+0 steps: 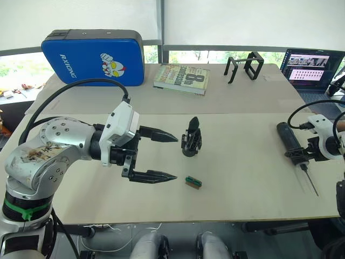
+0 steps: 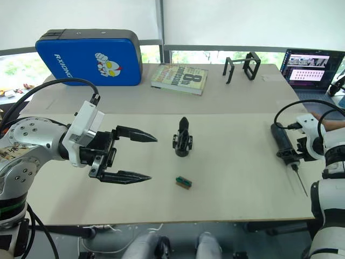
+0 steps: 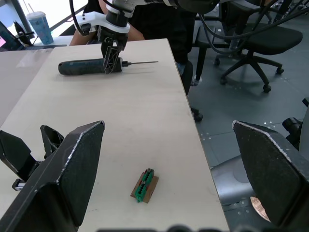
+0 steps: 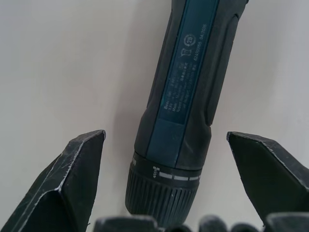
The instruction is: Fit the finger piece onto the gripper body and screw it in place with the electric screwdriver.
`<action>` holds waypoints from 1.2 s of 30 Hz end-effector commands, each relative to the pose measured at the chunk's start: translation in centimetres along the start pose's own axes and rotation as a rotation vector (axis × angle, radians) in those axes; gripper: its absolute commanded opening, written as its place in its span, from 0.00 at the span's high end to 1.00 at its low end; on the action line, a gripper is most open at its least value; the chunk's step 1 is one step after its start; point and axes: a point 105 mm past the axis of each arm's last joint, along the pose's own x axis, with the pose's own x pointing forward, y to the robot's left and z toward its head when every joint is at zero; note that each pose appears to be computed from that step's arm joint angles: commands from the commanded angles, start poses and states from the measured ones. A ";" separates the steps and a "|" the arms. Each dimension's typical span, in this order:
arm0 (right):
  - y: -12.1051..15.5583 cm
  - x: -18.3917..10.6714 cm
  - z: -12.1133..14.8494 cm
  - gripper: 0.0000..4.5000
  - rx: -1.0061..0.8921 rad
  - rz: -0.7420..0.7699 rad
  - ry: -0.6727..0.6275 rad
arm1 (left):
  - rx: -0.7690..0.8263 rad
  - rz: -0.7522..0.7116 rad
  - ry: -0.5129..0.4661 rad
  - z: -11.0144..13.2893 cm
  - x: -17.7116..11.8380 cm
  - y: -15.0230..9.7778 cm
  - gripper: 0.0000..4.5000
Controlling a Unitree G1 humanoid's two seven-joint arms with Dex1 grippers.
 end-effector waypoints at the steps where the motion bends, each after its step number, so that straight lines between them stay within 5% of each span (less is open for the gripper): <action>1: -0.5 -0.9 0.8 0.27 -0.050 0.004 -0.030 | 0.059 0.000 0.002 0.9 -0.1 -0.1 0.00; 5: 1.1 -2.6 2.7 0.58 -0.237 0.162 -0.054 | 0.064 0.006 0.005 0.8 -0.3 0.1 0.00; 11: 5.3 -4.6 3.4 0.59 -0.520 0.468 -0.038 | 0.068 -0.003 0.004 0.6 -0.2 0.0 0.00; 16: 5.7 -2.8 1.0 0.59 -0.788 0.414 0.081 | 0.070 -0.020 0.004 0.5 0.1 -0.3 0.00; 19: 5.3 -1.9 0.6 0.59 -0.778 0.360 0.103 | 0.073 -0.021 0.004 0.5 0.2 -0.3 0.00; 21: 5.0 -1.8 0.9 0.35 -0.752 0.345 0.112 | 0.074 -0.022 0.004 0.5 0.2 -0.4 0.00; 26: 4.8 -2.7 1.6 0.01 -0.701 0.367 0.197 | 0.067 -0.050 0.014 0.2 0.2 -1.0 0.00; 36: 5.4 0.0 0.5 0.01 -0.726 0.352 0.352 | 0.088 -0.071 0.023 -0.2 0.7 -1.2 0.00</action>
